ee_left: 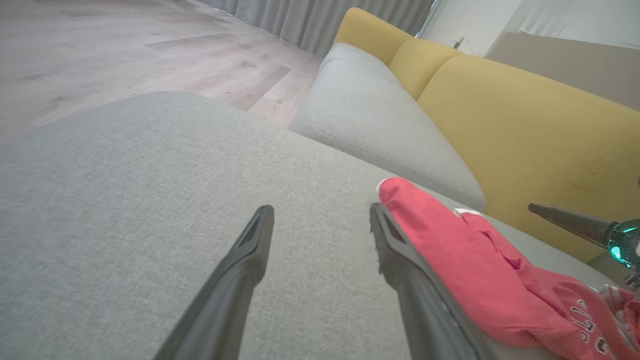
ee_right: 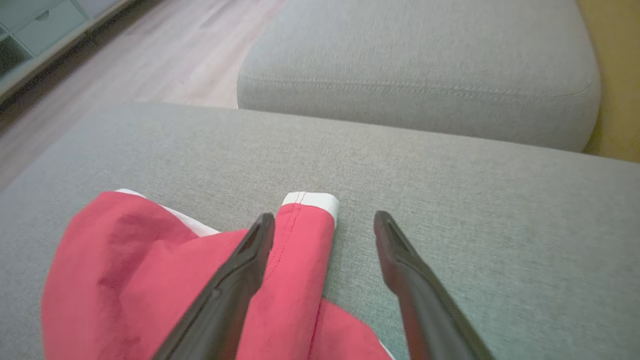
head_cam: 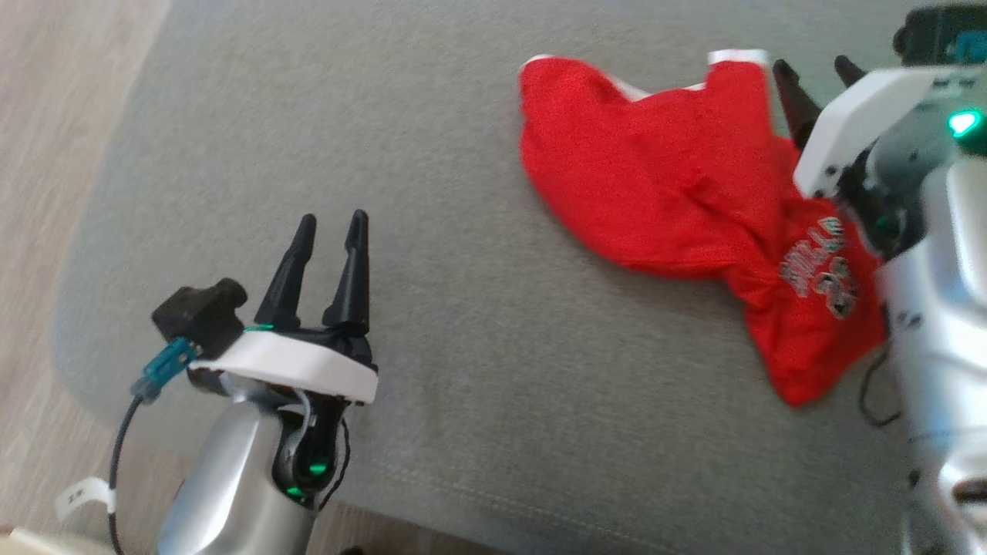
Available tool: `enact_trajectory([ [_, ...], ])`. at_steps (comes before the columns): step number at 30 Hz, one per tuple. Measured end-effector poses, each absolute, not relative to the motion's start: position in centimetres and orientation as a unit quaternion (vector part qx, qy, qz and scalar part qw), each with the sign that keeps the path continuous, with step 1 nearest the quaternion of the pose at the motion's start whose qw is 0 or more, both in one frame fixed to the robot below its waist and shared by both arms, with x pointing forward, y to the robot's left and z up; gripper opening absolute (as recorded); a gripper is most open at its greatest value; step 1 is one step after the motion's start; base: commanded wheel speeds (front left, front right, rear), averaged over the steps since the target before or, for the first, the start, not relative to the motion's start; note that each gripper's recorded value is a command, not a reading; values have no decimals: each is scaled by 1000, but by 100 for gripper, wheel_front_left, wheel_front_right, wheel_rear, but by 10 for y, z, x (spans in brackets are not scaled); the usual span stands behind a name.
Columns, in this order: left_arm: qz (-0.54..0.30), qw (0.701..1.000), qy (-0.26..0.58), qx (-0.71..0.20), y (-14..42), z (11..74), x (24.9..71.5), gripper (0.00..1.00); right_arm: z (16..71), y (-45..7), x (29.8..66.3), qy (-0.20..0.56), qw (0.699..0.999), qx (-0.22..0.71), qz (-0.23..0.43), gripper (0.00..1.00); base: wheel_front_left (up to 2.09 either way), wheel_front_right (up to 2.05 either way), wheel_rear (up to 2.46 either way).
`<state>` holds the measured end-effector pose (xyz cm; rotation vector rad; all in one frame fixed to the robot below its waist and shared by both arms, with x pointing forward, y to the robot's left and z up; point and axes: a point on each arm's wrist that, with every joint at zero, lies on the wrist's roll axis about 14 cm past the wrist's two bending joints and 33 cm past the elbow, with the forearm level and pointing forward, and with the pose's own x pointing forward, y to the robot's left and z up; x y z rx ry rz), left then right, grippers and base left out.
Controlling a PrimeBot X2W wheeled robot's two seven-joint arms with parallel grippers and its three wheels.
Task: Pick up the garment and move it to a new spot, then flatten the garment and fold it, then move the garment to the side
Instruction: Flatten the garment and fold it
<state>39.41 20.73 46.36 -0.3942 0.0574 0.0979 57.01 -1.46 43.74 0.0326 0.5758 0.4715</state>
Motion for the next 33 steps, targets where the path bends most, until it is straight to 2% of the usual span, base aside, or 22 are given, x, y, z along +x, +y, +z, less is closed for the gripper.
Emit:
enact_trajectory([
  [5, 70, 978, 41, -193, 218, 453, 390, 100, 406, -4, 583, 356, 904, 22, 234, 100, 0, 0, 0],
  [15, 88, 977, 56, -186, 230, 442, 386, 100, 374, 8, 592, 416, 878, 52, 232, 100, 0, 0, 0],
  [16, 88, 977, 56, -186, 230, 442, 387, 100, 374, 9, 593, 418, 877, 56, 233, 47, 0, 0, 0],
  [17, 88, 977, 56, -186, 230, 442, 387, 100, 374, 10, 592, 419, 876, 61, 234, 0, 0, 0, 0],
  [21, 81, 977, 50, -189, 227, 445, 392, 100, 386, 16, 595, 390, 886, 55, 245, 0, 0, 0, 0],
  [26, 70, 978, 36, -193, 221, 454, 397, 100, 428, 25, 595, 298, 913, 44, 277, 0, 0, 0, 0],
  [33, 41, 981, 9, -190, 207, 475, 401, 100, 463, 22, 540, 230, 914, 51, 331, 0, 0, 0, 0],
])
